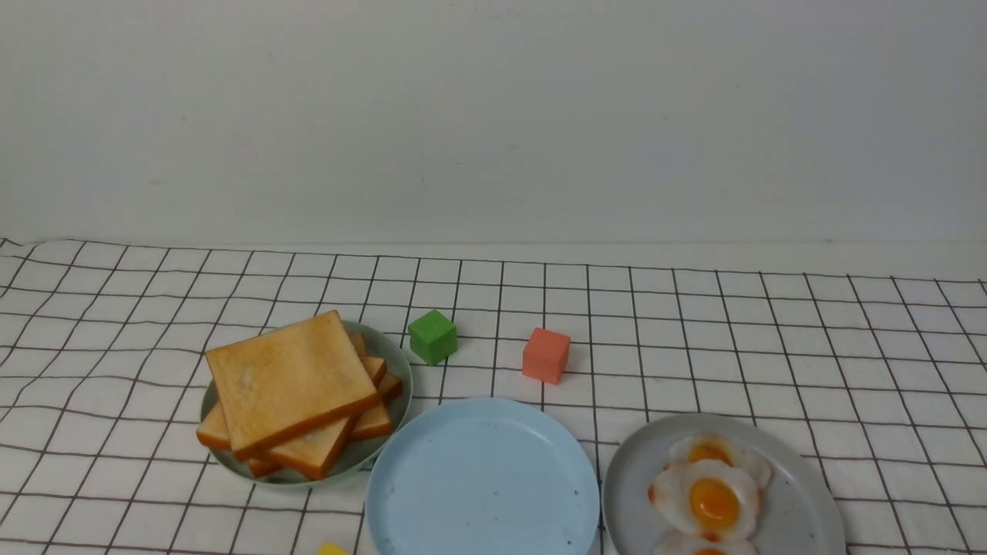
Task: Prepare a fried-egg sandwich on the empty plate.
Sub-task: Use the left arm to grab a slice of bread
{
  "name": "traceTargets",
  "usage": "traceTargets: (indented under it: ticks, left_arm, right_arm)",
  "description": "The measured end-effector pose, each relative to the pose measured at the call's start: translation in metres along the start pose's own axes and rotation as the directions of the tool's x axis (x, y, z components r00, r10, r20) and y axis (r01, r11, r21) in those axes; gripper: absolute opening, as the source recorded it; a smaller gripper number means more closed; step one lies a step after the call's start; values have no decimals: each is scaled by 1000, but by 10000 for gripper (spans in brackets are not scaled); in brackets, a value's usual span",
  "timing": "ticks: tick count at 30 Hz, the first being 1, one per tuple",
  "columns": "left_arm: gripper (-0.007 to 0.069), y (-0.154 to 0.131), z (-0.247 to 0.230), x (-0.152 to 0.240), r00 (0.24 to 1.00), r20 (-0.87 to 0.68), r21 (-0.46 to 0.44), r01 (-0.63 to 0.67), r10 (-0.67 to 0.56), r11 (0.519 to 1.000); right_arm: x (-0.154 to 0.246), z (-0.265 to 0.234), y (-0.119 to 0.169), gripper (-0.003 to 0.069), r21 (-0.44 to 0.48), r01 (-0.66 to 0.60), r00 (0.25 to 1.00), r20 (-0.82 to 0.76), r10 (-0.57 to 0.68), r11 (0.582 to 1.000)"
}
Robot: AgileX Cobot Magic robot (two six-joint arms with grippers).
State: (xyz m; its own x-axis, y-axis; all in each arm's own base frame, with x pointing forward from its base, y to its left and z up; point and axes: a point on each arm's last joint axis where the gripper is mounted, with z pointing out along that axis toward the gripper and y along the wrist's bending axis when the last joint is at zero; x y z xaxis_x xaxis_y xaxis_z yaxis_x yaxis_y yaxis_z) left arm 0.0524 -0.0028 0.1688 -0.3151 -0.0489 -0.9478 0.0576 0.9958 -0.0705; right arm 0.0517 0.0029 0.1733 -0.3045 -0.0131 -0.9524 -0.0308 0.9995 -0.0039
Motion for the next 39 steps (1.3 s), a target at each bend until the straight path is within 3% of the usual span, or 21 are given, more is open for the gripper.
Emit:
traceTargets:
  ticks: [16,22,28,34,37,39]
  left_arm:
    - [238,0,0,-3,1000,28,2,-8,8,1000]
    - [238,-2,-1,-13,989,148,26,-7,3,1000]
    - [238,-6,-6,-32,937,349,67,-12,-12,998]
    - [238,-7,-7,-34,926,376,73,-14,-14,997]
    - [238,-8,-10,-40,899,436,96,6,-48,995]
    - [238,-9,-14,-48,843,518,156,74,-145,985]
  right_arm:
    - [-1,0,0,241,6,7,1000,21,-7,1000]
    - [-13,0,-2,241,23,8,985,170,-11,1000]
    - [-37,-8,-4,241,52,-1,900,435,-22,999]
    - [-49,-15,-5,241,65,-10,825,565,-28,998]
    - [-56,-20,-6,241,23,-76,762,646,43,997]
    - [-62,-26,-7,241,-57,-157,690,708,151,986]
